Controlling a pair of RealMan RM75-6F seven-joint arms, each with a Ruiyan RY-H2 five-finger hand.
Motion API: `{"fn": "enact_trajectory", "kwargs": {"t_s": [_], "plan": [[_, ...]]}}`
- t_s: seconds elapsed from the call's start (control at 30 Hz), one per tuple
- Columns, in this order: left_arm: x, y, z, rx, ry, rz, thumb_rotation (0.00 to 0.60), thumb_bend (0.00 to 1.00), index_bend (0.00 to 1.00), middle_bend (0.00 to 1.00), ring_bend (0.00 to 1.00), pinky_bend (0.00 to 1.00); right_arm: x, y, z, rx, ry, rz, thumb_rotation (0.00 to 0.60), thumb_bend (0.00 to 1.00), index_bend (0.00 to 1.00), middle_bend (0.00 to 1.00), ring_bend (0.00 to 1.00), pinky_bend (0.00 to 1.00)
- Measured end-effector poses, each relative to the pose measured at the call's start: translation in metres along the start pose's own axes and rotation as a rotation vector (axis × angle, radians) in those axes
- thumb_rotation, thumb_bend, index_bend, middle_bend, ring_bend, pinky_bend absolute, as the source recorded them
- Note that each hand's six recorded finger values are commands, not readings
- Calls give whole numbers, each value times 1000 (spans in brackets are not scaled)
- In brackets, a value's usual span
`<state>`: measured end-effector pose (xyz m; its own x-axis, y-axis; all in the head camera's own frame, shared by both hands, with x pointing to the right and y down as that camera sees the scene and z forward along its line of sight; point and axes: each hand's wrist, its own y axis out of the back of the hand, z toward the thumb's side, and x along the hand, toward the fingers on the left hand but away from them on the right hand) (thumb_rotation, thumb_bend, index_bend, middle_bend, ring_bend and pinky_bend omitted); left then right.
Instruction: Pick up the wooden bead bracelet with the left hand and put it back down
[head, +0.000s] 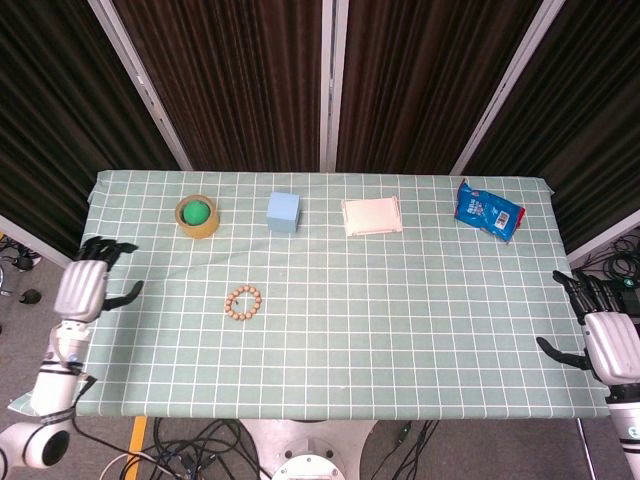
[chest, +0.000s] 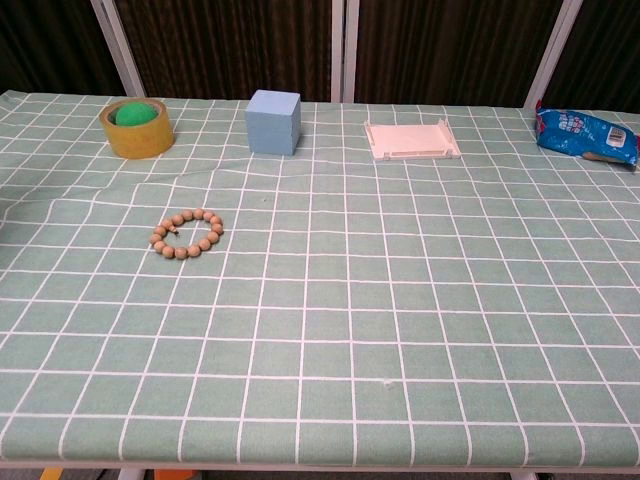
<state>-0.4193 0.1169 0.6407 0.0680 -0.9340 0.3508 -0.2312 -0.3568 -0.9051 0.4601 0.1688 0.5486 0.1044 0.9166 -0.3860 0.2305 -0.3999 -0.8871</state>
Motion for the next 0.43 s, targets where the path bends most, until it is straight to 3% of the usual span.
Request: {"fn": "enact_trajectory", "kwargs": {"t_s": [0.17, 0.43], "plan": [[-52, 16, -35, 40, 86, -9, 535, 285, 268, 302, 170, 108, -1, -7, 6, 0, 23, 19, 600, 111, 34, 82, 0, 0], [-121, 26, -34, -9, 137, 18, 535, 285, 268, 302, 169, 105, 10, -10, 17, 33, 33, -22, 600, 111, 13, 59, 0, 0]]}}
